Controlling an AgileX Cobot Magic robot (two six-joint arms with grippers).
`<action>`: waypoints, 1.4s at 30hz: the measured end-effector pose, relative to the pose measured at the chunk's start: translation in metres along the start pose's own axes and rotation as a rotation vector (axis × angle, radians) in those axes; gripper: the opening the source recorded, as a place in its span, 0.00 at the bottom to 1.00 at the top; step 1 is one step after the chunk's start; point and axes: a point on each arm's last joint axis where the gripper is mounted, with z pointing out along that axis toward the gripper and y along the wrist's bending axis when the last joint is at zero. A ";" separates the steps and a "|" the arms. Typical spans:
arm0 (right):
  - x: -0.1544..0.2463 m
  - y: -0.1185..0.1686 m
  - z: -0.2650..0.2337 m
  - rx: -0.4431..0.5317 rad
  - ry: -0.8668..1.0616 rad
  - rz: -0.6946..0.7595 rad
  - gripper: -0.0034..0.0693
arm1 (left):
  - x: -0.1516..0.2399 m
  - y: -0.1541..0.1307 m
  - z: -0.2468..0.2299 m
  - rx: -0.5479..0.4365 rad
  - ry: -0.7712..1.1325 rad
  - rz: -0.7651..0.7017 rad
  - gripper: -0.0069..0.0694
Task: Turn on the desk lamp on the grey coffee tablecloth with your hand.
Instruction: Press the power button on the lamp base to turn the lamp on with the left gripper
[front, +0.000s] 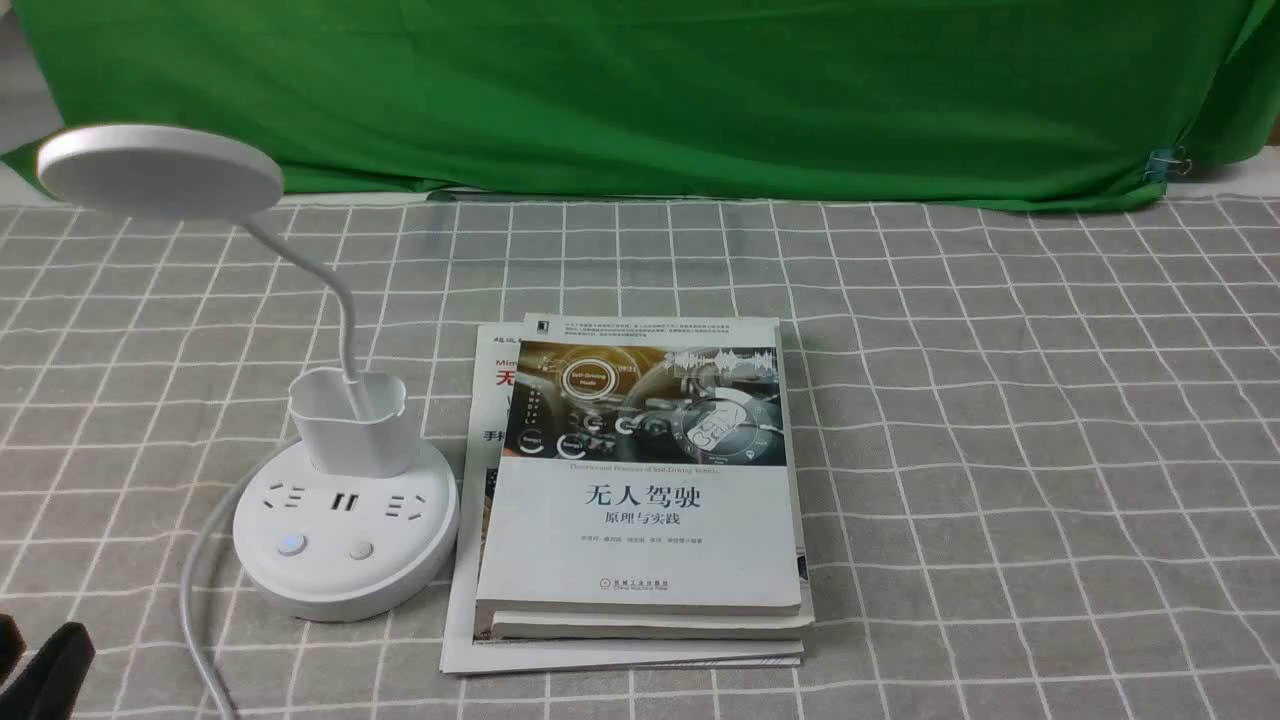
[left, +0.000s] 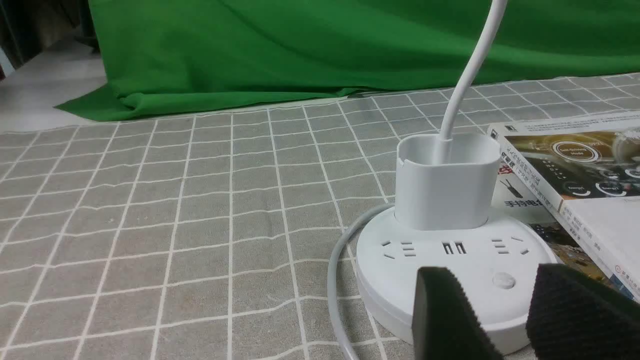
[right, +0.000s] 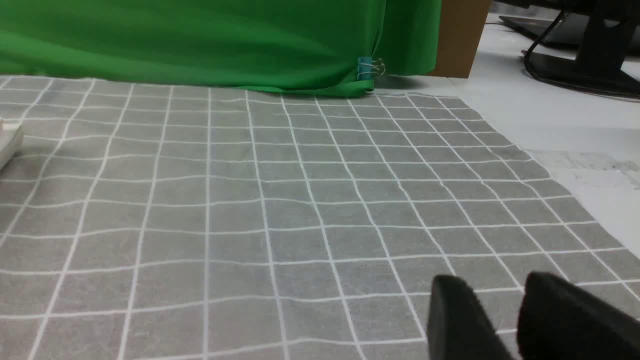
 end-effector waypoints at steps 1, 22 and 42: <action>0.000 0.000 0.000 0.000 0.000 0.000 0.38 | 0.000 0.000 0.000 0.000 0.000 0.000 0.40; 0.000 0.000 0.000 0.000 0.001 0.000 0.38 | 0.000 0.000 0.000 -0.003 0.000 0.015 0.40; 0.000 0.000 0.000 0.000 0.000 0.000 0.38 | -0.025 0.002 -0.004 -0.034 -0.276 0.051 0.40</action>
